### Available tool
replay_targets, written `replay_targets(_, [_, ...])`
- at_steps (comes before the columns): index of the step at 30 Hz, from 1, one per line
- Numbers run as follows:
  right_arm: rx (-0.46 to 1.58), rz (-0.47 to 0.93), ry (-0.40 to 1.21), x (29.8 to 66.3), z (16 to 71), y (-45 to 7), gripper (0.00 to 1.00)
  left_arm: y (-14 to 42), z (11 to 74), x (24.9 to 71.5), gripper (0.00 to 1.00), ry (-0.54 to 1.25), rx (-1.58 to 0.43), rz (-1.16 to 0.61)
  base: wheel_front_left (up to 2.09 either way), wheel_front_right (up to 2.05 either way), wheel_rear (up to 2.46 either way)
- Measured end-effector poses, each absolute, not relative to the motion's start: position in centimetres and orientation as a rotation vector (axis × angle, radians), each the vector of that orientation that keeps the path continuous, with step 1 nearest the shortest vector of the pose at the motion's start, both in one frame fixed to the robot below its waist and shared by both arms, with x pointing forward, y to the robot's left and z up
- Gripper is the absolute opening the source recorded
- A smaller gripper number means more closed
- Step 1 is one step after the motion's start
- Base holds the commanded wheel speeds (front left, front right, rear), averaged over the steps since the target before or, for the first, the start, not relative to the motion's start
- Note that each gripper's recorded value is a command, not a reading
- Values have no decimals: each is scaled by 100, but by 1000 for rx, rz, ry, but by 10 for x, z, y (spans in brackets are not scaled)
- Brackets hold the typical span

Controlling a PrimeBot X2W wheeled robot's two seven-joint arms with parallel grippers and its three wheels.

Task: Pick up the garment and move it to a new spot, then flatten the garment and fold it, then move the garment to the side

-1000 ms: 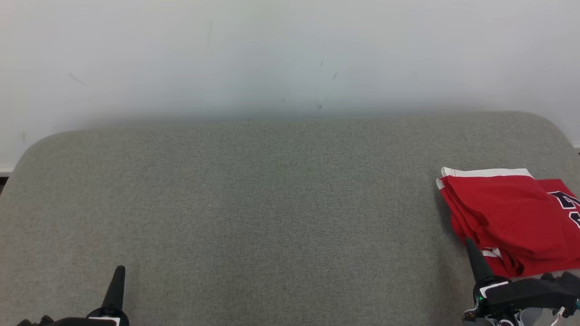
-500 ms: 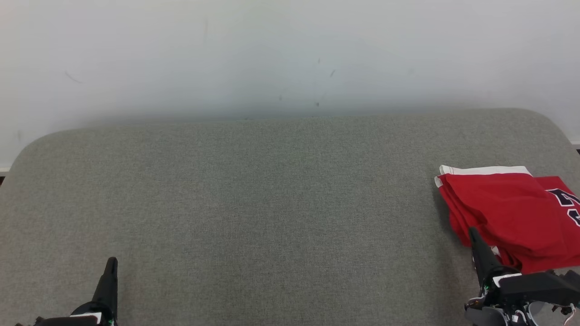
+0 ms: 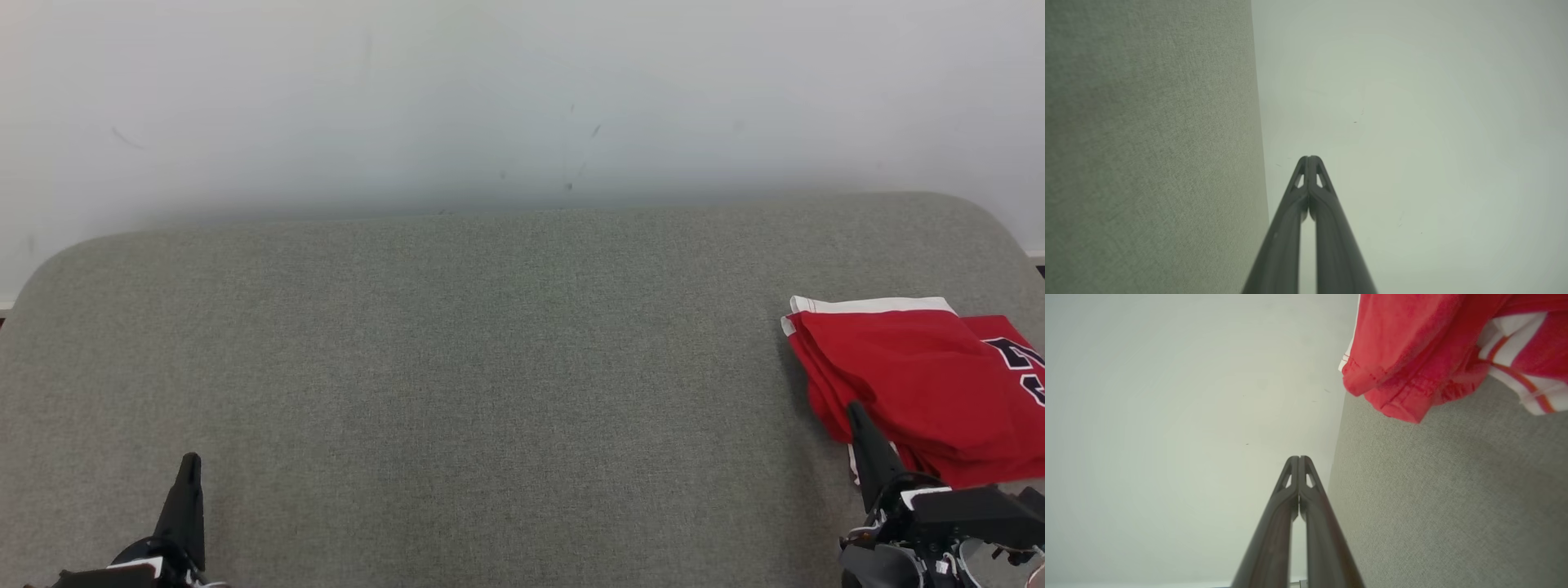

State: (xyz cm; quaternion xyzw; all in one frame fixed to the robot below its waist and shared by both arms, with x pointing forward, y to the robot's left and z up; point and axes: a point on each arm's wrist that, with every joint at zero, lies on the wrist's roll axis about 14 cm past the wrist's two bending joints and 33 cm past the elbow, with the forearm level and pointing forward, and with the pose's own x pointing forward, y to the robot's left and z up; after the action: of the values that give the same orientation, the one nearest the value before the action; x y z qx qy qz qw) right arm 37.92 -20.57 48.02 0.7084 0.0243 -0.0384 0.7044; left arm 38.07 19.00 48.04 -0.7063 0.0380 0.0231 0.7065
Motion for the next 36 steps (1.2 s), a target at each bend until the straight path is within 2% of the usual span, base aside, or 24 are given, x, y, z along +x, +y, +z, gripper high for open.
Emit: replay_targets(36, [1576,-79,49,380,482,-205,0,190,480,381,0,85,-1570,51,0,0,0])
